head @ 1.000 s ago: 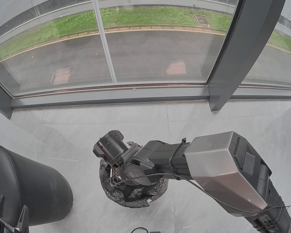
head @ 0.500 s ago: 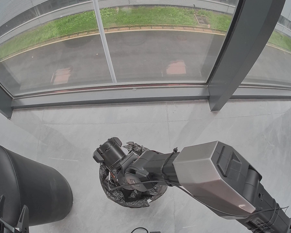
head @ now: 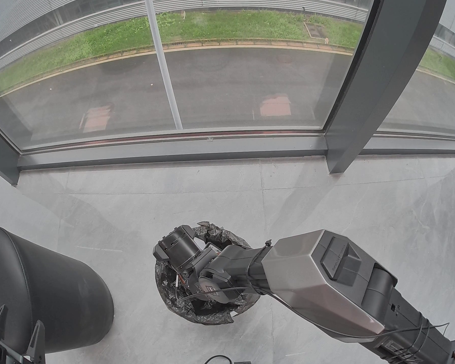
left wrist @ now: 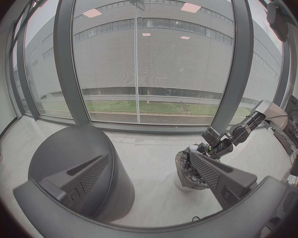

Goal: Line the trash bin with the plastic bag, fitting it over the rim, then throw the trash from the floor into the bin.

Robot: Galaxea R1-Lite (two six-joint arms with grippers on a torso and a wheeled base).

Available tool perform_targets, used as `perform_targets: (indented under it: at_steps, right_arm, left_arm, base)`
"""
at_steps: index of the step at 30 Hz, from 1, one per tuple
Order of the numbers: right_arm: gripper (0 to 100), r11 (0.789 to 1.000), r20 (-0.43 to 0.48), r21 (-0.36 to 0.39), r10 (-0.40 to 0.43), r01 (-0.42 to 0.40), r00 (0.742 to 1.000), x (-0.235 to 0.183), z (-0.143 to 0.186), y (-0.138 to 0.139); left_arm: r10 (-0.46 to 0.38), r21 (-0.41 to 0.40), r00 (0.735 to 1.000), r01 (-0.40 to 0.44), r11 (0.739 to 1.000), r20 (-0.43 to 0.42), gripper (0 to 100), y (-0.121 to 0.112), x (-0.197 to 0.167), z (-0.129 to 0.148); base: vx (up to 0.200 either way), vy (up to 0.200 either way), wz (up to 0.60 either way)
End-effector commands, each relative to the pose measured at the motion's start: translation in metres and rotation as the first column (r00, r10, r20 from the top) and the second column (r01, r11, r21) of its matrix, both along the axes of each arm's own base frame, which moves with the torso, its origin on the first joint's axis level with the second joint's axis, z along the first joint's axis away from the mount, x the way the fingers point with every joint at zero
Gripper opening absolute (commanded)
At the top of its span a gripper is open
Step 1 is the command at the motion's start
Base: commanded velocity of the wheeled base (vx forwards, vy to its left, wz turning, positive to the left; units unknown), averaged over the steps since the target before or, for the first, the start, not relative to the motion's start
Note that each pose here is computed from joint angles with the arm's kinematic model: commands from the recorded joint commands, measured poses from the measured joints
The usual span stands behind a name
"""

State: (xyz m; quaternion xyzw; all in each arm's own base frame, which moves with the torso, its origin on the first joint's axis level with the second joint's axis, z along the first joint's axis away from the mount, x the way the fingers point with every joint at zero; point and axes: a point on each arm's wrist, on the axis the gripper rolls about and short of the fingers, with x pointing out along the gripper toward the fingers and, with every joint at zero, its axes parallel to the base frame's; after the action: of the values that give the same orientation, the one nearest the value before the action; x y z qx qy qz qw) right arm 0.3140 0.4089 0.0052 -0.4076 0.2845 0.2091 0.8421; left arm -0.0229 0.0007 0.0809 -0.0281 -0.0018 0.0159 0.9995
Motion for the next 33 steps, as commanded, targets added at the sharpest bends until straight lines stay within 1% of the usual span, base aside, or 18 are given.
perform_targets:
  at_steps: [1,32,33]
  right_arm:
    - [0,1.000,-0.011,-0.016,-0.002,0.002,1.000,0.0010,-0.0118,-0.0004]
    - [0,1.000,-0.019,-0.028,-0.001,0.001,1.000,0.0010,-0.0196,-0.0005]
    - [100,1.000,-0.019,-0.028,-0.001,0.001,1.000,0.0010,-0.0196,-0.0005]
  left_arm:
    - [0.000,-0.001,1.000,0.000,1.000,-0.001,100,0.0000,0.0001,-0.0048]
    - [0.000,-0.001,1.000,0.000,1.000,-0.001,100,0.0000,0.0001,-0.0048]
    - [0.000,-0.001,1.000,0.000,1.000,-0.001,100,0.0000,0.0001,-0.0048]
  base:
    - [0.000,0.000,0.00]
    - [0.000,0.000,0.00]
    - [0.000,0.000,0.00]
